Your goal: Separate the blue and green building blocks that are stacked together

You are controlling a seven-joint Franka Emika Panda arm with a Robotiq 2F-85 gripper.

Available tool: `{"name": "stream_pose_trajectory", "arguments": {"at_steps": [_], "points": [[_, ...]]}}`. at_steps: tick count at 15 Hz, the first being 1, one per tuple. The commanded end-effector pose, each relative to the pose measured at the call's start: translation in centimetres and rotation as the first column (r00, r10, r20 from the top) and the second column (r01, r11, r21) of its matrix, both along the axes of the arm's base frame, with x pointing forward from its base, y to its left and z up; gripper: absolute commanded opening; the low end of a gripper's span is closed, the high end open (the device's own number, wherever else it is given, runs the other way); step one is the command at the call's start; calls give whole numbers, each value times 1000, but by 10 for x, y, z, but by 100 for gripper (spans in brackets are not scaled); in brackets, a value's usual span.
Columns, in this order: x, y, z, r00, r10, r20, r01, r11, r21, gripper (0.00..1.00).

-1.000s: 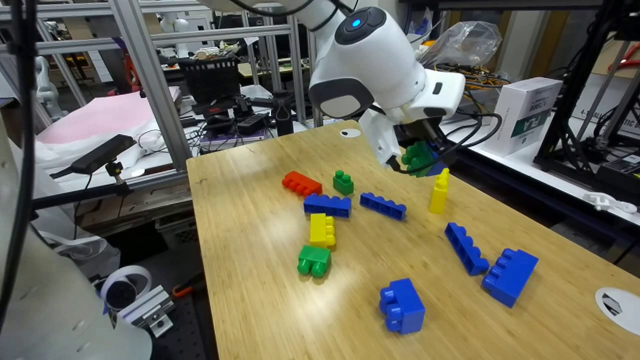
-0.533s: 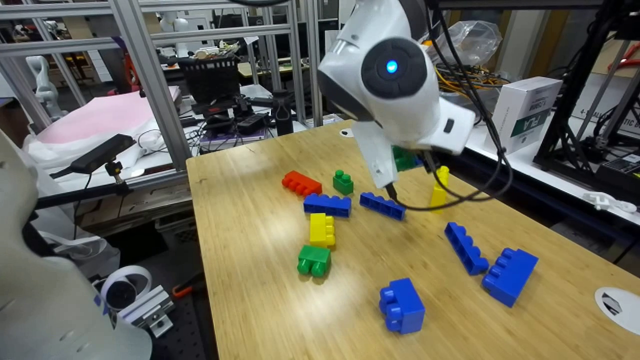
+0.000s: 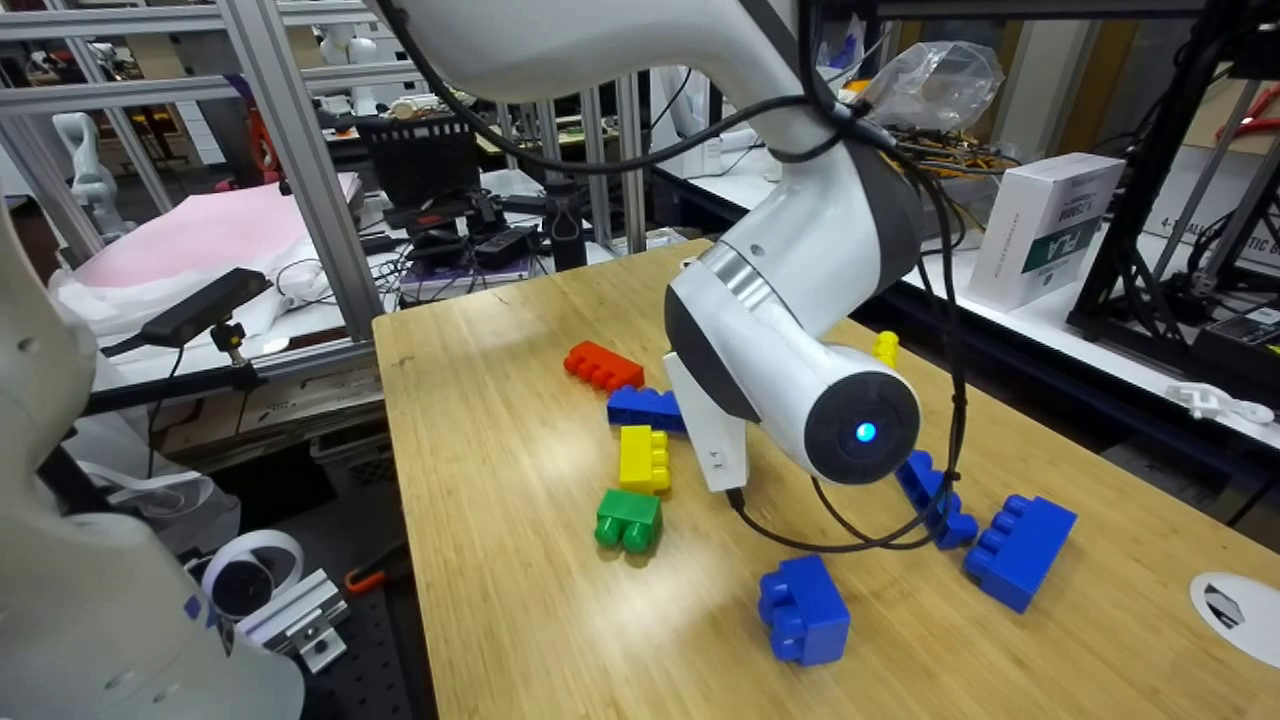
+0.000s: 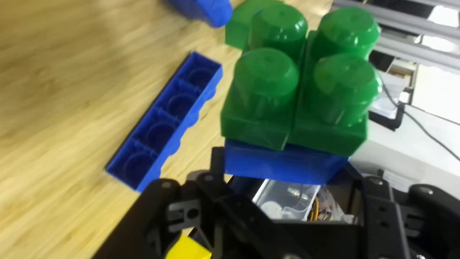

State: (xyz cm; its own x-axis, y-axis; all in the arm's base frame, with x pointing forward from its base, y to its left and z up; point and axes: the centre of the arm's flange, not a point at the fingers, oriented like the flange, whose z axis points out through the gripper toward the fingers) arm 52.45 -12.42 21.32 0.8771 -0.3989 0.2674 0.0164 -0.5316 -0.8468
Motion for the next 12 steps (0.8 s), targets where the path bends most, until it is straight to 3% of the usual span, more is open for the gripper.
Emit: {"name": "stream_pose_trajectory", "arguments": {"at_steps": [1,4,6,9,12], "points": [[-2,-1,-1,987,154,-54,-146,981,131,45],[-7,4,3,942,297,-155,-262,942,209,45],[-10,4,6,908,343,-241,-300,933,197,45],[-8,1,8,904,286,-319,-280,958,65,45],[0,-8,1,924,209,-321,-236,971,-47,45]]}}
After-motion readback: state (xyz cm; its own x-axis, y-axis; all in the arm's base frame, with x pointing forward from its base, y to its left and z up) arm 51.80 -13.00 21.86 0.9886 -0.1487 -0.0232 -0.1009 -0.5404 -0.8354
